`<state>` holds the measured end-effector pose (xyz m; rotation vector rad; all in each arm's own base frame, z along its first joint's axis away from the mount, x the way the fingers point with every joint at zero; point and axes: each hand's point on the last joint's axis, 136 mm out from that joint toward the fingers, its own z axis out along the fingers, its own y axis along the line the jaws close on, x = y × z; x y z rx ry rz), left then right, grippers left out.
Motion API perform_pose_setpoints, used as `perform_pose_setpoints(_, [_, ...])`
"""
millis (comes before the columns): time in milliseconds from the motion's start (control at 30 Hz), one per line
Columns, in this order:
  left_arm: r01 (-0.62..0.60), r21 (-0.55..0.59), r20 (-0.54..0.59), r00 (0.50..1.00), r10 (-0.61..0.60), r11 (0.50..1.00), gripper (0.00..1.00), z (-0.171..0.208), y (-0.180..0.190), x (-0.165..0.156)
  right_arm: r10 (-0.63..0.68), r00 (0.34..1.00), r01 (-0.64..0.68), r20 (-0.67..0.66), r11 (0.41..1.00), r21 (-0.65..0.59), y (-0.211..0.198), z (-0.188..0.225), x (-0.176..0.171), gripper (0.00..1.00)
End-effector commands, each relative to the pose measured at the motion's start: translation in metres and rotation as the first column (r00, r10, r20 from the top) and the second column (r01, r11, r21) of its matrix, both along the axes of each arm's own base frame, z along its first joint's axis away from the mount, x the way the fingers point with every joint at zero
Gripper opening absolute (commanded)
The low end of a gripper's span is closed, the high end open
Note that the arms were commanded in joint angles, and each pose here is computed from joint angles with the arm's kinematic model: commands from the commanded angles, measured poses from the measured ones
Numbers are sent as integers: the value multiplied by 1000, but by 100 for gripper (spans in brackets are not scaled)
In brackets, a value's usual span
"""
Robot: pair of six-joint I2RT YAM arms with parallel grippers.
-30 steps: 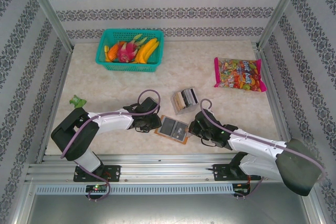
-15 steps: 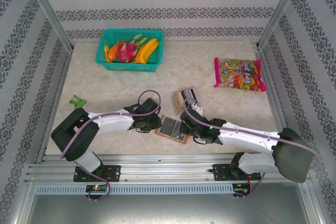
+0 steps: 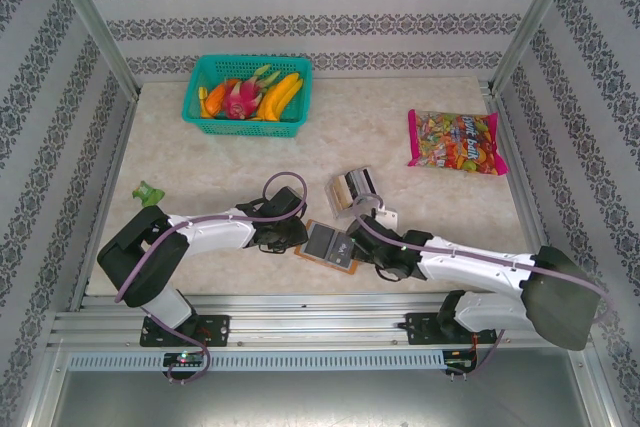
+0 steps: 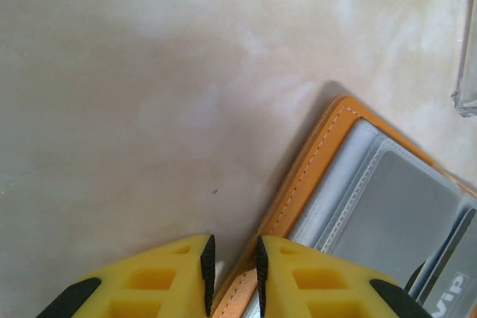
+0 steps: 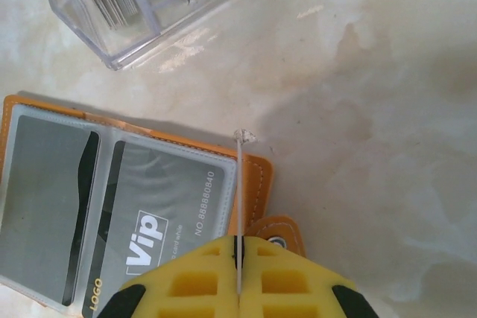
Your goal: Put the credit cards into the card holder
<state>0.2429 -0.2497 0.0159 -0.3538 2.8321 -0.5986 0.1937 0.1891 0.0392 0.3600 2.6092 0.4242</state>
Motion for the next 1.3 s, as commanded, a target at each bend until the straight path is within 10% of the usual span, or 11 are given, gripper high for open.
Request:
perform_pose_setpoints(0, [133, -144, -105, 983, -149, 981, 26, -17, -43, -38, -46, 999, 48, -12, 989, 138, 9, -3, 4, 0])
perform_pose_setpoints(1267, [133, -123, -103, 984, -146, 983, 24, -15, -43, -38, -62, 998, 63, -9, 976, 208, 3, 26, 13, 0])
